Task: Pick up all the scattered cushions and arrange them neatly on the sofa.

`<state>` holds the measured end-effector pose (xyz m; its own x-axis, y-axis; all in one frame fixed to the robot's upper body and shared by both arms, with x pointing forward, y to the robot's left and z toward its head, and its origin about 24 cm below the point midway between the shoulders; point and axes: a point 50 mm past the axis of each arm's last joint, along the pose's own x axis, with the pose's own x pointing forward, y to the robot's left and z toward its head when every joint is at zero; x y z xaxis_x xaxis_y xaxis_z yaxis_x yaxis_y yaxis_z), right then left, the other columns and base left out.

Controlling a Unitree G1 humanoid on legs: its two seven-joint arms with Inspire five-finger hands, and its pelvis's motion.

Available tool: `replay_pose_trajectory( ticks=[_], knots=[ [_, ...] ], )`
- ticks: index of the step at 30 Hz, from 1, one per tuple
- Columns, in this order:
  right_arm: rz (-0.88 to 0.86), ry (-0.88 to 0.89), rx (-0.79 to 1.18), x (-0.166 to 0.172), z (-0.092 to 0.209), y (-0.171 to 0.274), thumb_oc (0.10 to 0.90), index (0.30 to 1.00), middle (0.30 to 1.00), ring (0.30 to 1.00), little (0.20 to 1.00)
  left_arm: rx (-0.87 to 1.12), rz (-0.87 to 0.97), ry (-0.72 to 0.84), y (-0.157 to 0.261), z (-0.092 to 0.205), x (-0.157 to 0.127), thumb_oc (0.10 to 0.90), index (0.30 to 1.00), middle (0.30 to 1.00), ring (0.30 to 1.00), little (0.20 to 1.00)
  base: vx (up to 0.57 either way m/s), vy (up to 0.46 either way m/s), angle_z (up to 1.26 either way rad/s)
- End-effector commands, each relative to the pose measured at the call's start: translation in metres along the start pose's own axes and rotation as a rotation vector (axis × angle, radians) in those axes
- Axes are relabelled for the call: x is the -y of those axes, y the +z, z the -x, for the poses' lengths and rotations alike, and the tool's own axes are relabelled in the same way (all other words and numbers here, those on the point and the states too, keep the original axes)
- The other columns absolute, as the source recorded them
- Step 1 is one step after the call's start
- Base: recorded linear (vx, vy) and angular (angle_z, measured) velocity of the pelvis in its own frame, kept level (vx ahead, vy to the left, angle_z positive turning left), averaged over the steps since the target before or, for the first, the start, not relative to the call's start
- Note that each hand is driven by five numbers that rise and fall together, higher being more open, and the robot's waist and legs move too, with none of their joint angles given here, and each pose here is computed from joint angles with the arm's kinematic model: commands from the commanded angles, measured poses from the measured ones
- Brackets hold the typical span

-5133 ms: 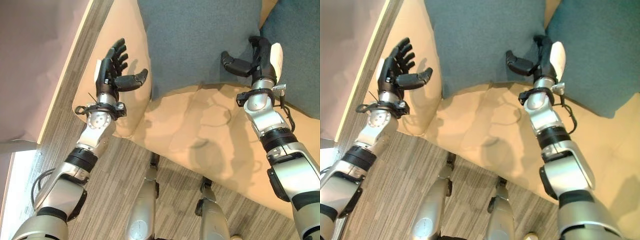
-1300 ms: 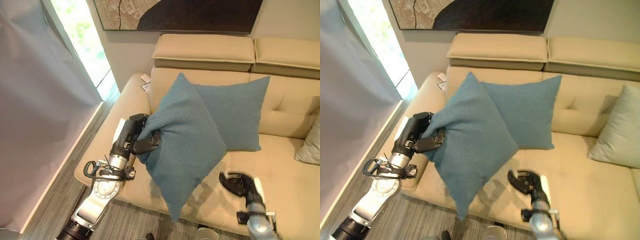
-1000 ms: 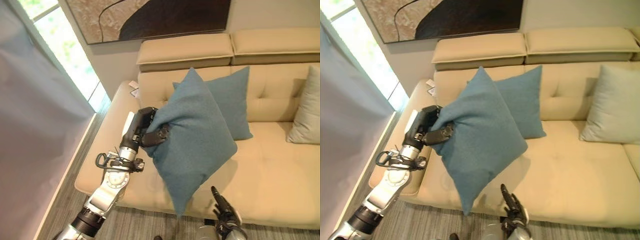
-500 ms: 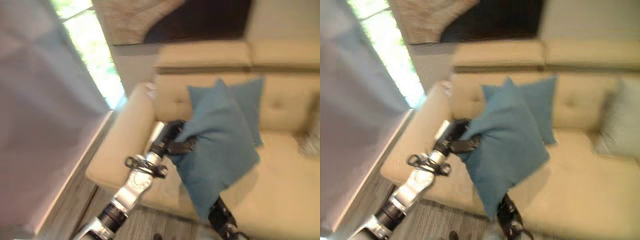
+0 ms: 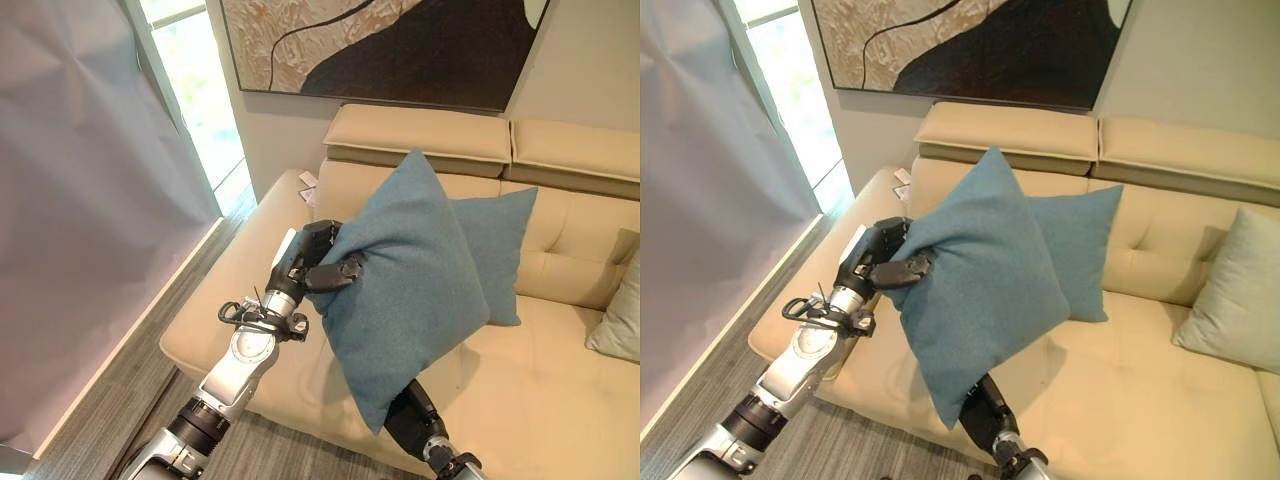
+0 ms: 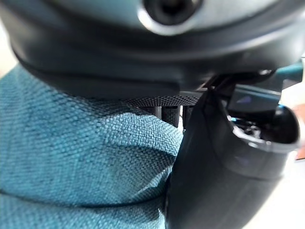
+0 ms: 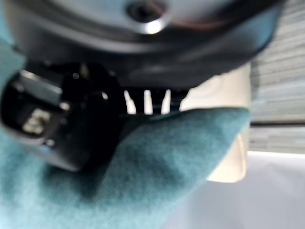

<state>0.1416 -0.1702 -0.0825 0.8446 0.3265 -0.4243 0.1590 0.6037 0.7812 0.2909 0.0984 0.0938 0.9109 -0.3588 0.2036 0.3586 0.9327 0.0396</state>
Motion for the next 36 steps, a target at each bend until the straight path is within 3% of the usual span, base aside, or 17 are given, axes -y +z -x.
replay_pose_trajectory(
  ticks=[1,7,17,26,36],
  knots=[
    [0.047,0.360,0.127,-0.057,-0.015,0.030,0.800,0.900,0.900,0.900,0.900,0.483,0.173,-0.187,0.097,-0.036,0.042,0.400,0.300,0.300,0.300,0.300,0.00,0.000,0.00],
    [0.021,0.331,0.104,-0.044,-0.010,0.028,0.800,0.900,0.900,0.900,0.900,0.463,0.170,-0.162,0.094,-0.039,0.034,0.400,0.300,0.300,0.300,0.300,0.00,-0.038,-0.03],
    [0.080,0.572,0.041,-0.081,0.001,0.036,0.800,0.900,0.900,0.900,0.900,0.397,0.255,-0.103,0.079,-0.045,0.026,0.400,0.300,0.300,0.300,0.300,0.00,0.000,0.00],
    [0.131,0.630,-0.052,-0.088,0.008,0.031,0.800,0.900,0.900,0.900,0.900,0.372,0.327,-0.117,0.081,-0.056,0.030,0.400,0.300,0.300,0.300,0.300,-0.01,0.005,-0.04],
    [0.180,0.962,0.233,-0.173,0.000,0.077,0.800,0.900,0.900,0.900,0.900,0.278,0.464,-0.086,0.060,-0.051,0.035,0.400,0.300,0.300,0.300,0.300,-0.01,0.009,-0.04]
  ],
)
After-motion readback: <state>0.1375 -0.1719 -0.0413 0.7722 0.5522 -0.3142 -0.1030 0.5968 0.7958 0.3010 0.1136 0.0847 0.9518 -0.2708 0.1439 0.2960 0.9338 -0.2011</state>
